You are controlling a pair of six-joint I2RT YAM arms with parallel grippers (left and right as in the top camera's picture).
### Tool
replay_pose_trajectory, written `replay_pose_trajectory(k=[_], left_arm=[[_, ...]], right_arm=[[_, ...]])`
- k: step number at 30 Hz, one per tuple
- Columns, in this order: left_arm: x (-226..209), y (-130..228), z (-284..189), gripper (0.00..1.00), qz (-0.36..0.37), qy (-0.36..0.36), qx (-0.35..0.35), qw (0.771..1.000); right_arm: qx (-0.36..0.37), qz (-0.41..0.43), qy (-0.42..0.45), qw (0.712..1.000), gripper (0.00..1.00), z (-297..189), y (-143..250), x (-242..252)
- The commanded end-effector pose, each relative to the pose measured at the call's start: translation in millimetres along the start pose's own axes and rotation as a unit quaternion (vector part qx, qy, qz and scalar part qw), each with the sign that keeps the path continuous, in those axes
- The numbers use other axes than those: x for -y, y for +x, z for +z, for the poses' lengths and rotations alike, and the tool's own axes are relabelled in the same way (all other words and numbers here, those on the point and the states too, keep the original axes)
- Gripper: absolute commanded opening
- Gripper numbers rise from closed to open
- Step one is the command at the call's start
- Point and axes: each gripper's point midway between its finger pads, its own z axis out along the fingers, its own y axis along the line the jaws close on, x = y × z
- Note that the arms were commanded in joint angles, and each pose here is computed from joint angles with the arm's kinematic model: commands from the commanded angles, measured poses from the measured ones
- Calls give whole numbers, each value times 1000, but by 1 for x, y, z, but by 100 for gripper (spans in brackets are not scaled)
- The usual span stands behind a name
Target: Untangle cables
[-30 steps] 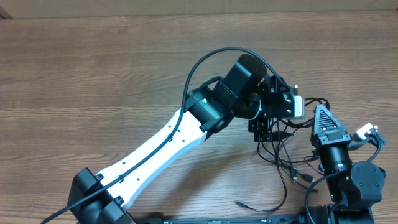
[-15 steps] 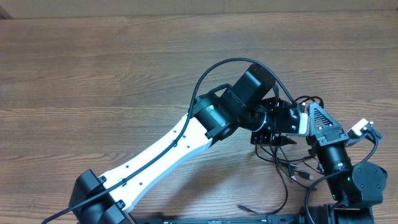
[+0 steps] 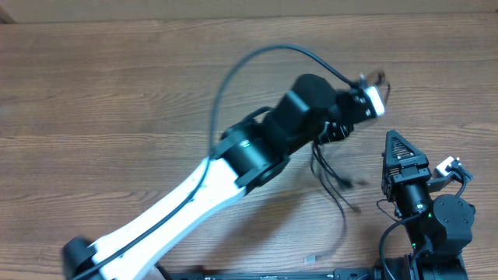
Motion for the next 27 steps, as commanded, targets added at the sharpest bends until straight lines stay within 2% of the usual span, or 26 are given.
replay_pose_trajectory(k=[1, 4, 8, 11, 13, 14, 16, 17, 18, 19, 21, 22, 23, 24, 25, 27], left_arm=[[-98, -51, -79, 4, 15, -207, 45, 977], [-132, -70, -114, 4, 20, -273, 81, 958], [-137, -58, -117, 4, 13, -273, 60, 960], [-117, -22, -97, 4, -51, -227, 3, 973], [-102, -2, -84, 8, -131, -196, -20, 972], [-93, 7, -77, 21, -166, -177, -31, 970], [-70, 25, -64, 36, -220, -129, -63, 965], [-47, 44, -53, 49, -252, -85, -101, 959], [-32, 61, -44, 57, -263, -61, -136, 953], [-26, 73, -40, 57, -265, -57, -159, 949], [-22, 94, -32, 61, -260, -65, -199, 943], [-23, 101, -30, 67, -261, -77, -210, 939], [-26, 104, -31, 76, -266, -90, -216, 935], [-34, 109, -34, 92, -272, -118, -222, 929], [-40, 110, -38, 100, -274, -135, -222, 926], [-55, 115, -48, 100, -288, -175, -225, 914]], right_arm=[[17, -15, 2, 1000, 79, 0, -6, 1], [15, -15, 4, 1000, 80, 0, -5, 2], [11, -14, 9, 1000, 80, 0, -4, 4], [11, -14, 10, 1000, 81, 0, -4, 5], [11, -18, 10, 1000, 82, 0, -3, 5], [11, -27, 10, 1000, 82, 0, -4, 5], [10, -31, 11, 999, 82, 0, -3, 5], [11, -36, 11, 999, 82, 0, -3, 5], [11, -36, 11, 999, 82, 0, -3, 5], [11, -36, 11, 999, 82, 0, -3, 5], [11, -36, 11, 999, 83, 0, -3, 5], [10, -37, 11, 999, 83, 0, -3, 5], [9, -42, 10, 999, 83, 0, -3, 5], [1, -61, 8, 998, 83, 0, 0, 4], [-5, -76, 6, 997, 83, 0, 2, 4], [-28, -109, -4, 994, 83, 0, 10, 1]])
